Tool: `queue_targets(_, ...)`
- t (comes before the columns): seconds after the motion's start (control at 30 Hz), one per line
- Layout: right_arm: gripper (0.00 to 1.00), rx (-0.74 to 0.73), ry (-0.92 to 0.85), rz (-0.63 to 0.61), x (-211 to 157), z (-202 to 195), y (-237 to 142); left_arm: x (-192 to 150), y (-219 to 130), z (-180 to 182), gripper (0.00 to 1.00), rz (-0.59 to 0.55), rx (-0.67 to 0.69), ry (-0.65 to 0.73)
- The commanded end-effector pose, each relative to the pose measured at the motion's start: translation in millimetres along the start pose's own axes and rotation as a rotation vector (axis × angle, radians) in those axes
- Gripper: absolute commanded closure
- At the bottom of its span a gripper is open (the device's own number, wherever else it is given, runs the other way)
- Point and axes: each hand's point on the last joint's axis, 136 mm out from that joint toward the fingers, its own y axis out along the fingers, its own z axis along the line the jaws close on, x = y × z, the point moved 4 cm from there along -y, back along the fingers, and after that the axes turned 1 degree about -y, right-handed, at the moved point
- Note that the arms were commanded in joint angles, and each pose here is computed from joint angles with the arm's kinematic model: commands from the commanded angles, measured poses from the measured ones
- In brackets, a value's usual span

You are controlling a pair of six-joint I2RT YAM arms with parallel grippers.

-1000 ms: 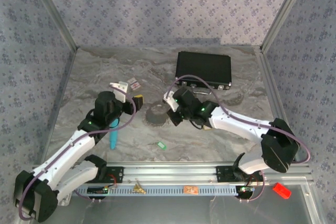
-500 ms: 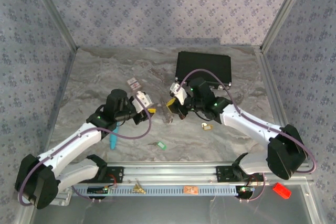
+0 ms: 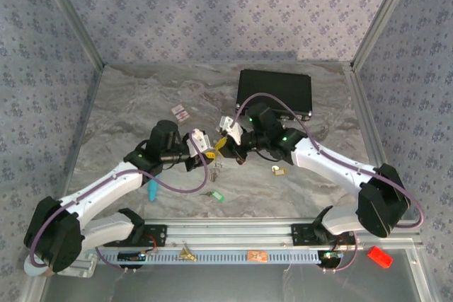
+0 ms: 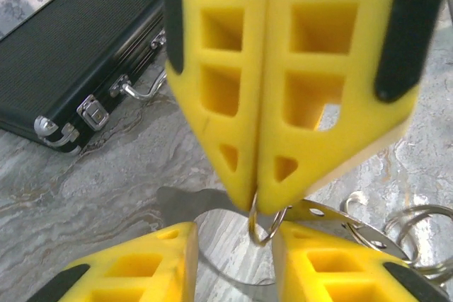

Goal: Put the keys on the keyring

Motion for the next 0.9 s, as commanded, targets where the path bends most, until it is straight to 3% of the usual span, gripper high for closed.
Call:
queue_targets(0.0,1.0,0.022,-0.042,-0.013,12,3,1,6,0,-10,0.71,-0.049,-0.062,0.048)
queue_targets(0.3,1.0,-0.013,-0.08,0.04,5,3,4,6,-5,-14,0.75,-0.058,-0.062,0.072)
queue_targets(0.63,1.0,-0.001,-0.073,0.026,6,6,2,9,-6,-10,1.0,-0.064,-0.034,0.086)
queue_targets(0.67,0.95,-0.005,-0.068,0.015,8,4,-1,8,-7,-10,1.0,-0.064,-0.027,0.088)
queue_targets(0.73,0.7,-0.03,-0.047,-0.029,12,-1,-12,10,-7,-8,1.0,-0.069,-0.011,0.095)
queue_targets(0.87,0.58,-0.108,-0.167,-0.179,11,1,-39,10,-9,-4,1.0,-0.076,0.036,0.116)
